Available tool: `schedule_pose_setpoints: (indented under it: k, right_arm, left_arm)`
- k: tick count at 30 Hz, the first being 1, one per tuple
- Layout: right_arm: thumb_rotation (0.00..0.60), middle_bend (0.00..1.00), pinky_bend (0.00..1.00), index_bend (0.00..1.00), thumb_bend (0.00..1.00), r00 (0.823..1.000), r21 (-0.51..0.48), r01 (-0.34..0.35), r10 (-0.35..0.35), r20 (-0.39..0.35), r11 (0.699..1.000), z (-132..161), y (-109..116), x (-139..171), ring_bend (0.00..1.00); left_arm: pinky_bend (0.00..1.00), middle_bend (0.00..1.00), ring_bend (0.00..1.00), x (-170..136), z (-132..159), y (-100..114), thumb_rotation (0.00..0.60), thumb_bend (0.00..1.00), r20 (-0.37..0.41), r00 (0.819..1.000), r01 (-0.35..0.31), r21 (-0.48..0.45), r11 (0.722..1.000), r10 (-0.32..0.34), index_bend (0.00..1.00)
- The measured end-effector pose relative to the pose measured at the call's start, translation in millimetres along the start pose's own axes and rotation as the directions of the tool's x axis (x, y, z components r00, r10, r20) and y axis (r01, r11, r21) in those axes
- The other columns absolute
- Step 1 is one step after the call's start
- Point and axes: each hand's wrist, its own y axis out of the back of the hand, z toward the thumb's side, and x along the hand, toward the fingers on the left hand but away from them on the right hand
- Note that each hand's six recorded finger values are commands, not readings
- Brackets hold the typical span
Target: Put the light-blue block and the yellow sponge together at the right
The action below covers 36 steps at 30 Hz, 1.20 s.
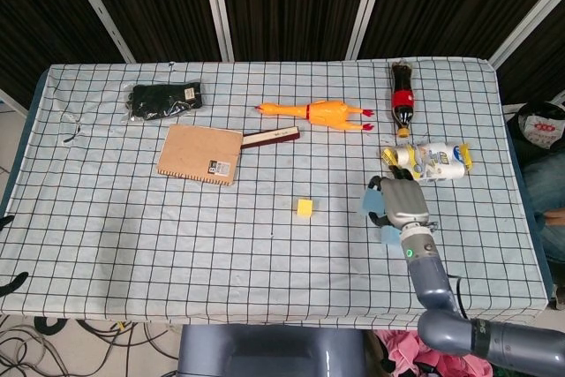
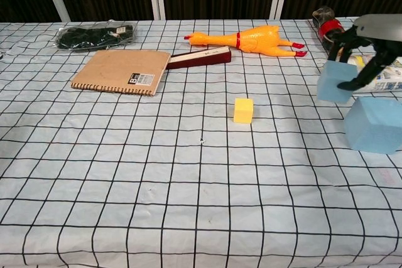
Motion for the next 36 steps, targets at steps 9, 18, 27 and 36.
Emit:
schedule_pose_setpoints:
  k: [9, 18, 27, 36]
  right_arm:
    - [0.6, 0.39, 0.09, 0.47, 0.31, 0.999, -0.013, 0.013, -0.013, -0.04, 1.0, 0.3, -22.7, 18.4, 0.08]
    - [0.6, 0.39, 0.09, 0.47, 0.31, 0.997, 0.03, 0.029, -0.027, -0.067, 0.999, 9.5, -38.2, 17.3, 0.08]
    - [0.6, 0.39, 0.09, 0.47, 0.31, 0.997, 0.089, -0.013, 0.02, -0.081, 0.996, 3.9, -55.1, 13.4, 0.08]
    - [0.6, 0.39, 0.09, 0.47, 0.31, 0.996, 0.107, -0.021, 0.03, -0.084, 0.994, -0.1, -61.4, 9.4, 0.08]
  left_arm:
    - [0.0, 0.05, 0.0, -0.9, 0.1, 1.1, 0.6, 0.03, 0.0, 1.0, -0.006, 0.0, 1.0, 0.006, 0.17]
    - [0.0, 0.05, 0.0, 0.2, -0.3, 0.4, 0.6, 0.03, -0.001, 1.0, -0.003, 0.004, 1.0, 0.003, 0.17]
    - [0.0, 0.05, 0.0, -1.0, -0.9, 2.3, 0.6, 0.03, -0.007, 1.0, -0.014, 0.006, 1.0, 0.014, 0.17]
    - [0.0, 0.06, 0.0, -1.2, -1.0, 2.2, 0.6, 0.03, -0.007, 1.0, -0.013, 0.008, 1.0, 0.013, 0.17]
